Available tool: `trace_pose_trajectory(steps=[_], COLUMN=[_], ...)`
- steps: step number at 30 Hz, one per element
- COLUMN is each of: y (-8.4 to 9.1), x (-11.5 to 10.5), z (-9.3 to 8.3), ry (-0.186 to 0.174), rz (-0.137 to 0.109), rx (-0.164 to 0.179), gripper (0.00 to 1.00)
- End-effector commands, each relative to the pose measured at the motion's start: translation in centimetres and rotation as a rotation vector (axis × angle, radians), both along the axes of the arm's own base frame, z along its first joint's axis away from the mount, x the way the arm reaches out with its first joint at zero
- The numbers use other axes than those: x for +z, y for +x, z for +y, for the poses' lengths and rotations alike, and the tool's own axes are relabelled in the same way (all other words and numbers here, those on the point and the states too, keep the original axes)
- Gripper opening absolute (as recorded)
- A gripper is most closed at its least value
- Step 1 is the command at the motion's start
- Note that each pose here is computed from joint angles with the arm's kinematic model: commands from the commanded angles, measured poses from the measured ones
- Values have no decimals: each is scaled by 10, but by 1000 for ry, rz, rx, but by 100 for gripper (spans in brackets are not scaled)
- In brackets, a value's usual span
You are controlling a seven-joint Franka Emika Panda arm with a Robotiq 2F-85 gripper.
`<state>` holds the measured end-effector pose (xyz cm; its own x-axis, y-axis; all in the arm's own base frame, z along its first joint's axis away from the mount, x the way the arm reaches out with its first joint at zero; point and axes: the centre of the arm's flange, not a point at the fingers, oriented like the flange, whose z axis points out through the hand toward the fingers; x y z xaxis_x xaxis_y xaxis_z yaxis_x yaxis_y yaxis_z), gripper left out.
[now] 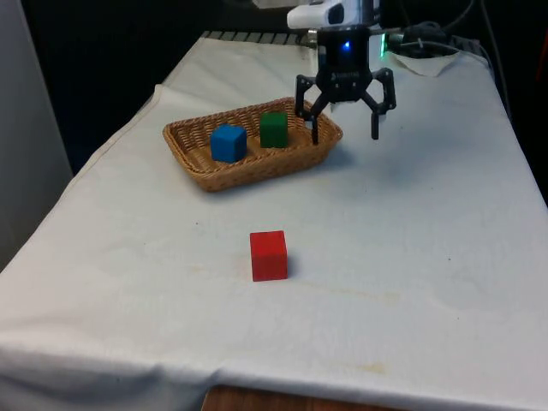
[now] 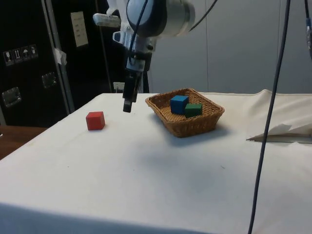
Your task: Pick up exactly two blocks and place them into the basket.
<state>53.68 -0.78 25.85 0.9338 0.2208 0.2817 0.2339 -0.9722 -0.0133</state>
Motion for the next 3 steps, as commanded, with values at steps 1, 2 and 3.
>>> trace_pose_trajectory(steps=[1,2,3], y=[0,0,0], x=[-1,-1,-1], z=[0,0,2], ry=[-8,-7,-2], rz=[-4,-4,-2], rx=[0,-1,3], gripper=[100,100,100])
